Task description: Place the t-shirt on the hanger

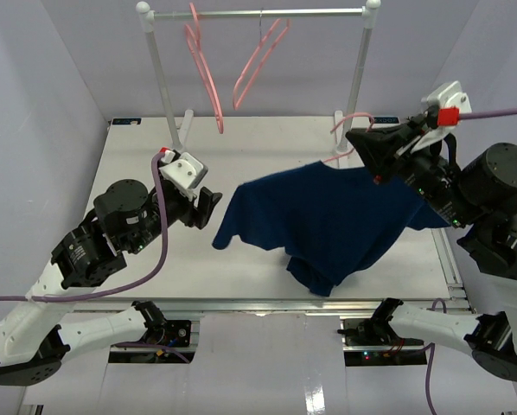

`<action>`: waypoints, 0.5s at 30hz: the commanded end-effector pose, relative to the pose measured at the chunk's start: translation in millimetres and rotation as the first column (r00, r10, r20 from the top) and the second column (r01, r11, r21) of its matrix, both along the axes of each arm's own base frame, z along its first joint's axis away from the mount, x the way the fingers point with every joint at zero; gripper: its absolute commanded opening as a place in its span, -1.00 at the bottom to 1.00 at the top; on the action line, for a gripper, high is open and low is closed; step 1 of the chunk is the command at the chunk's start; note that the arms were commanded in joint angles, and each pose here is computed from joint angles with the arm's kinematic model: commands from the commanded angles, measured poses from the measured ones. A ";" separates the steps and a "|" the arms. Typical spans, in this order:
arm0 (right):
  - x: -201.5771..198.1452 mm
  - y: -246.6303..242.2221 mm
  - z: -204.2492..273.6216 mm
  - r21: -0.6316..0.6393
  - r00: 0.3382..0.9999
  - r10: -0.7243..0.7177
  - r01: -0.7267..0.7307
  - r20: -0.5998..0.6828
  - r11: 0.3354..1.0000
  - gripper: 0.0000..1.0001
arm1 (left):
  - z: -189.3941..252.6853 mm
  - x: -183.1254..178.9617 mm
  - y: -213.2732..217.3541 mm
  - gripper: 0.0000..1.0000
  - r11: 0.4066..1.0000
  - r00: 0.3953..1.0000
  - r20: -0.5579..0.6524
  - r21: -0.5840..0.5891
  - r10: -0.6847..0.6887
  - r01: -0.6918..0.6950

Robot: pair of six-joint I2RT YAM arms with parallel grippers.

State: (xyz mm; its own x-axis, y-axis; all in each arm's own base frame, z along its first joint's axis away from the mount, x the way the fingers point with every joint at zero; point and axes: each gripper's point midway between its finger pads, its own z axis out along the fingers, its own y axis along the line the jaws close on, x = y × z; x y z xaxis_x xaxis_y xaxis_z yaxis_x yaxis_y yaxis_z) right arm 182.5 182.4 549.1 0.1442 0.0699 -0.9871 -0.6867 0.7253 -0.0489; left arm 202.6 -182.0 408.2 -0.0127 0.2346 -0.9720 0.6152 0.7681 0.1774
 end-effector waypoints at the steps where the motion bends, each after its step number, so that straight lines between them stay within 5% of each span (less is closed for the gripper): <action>1: 7.9 -3.2 71.9 0.139 0.990 -0.053 0.035 0.128 0.990 -0.85 | 36.1 -9.3 0.9 0.48 0.996 0.997 0.063 -0.072 -0.042 0.047; 15: 26.5 46.3 -21.8 -0.023 0.996 0.056 -0.057 -0.066 0.998 -0.85 | 58.1 -42.1 -33.7 0.54 0.942 0.939 0.123 -0.068 -0.320 0.329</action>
State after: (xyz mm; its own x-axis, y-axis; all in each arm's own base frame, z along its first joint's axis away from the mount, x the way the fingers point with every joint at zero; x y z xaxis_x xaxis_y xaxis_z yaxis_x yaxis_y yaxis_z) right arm 218.0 226.1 501.5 0.0196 -0.0342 -0.9992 -0.6976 0.7155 -0.0382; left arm 171.7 -201.8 445.1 0.1010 0.1596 -0.9820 0.7613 0.6231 0.1796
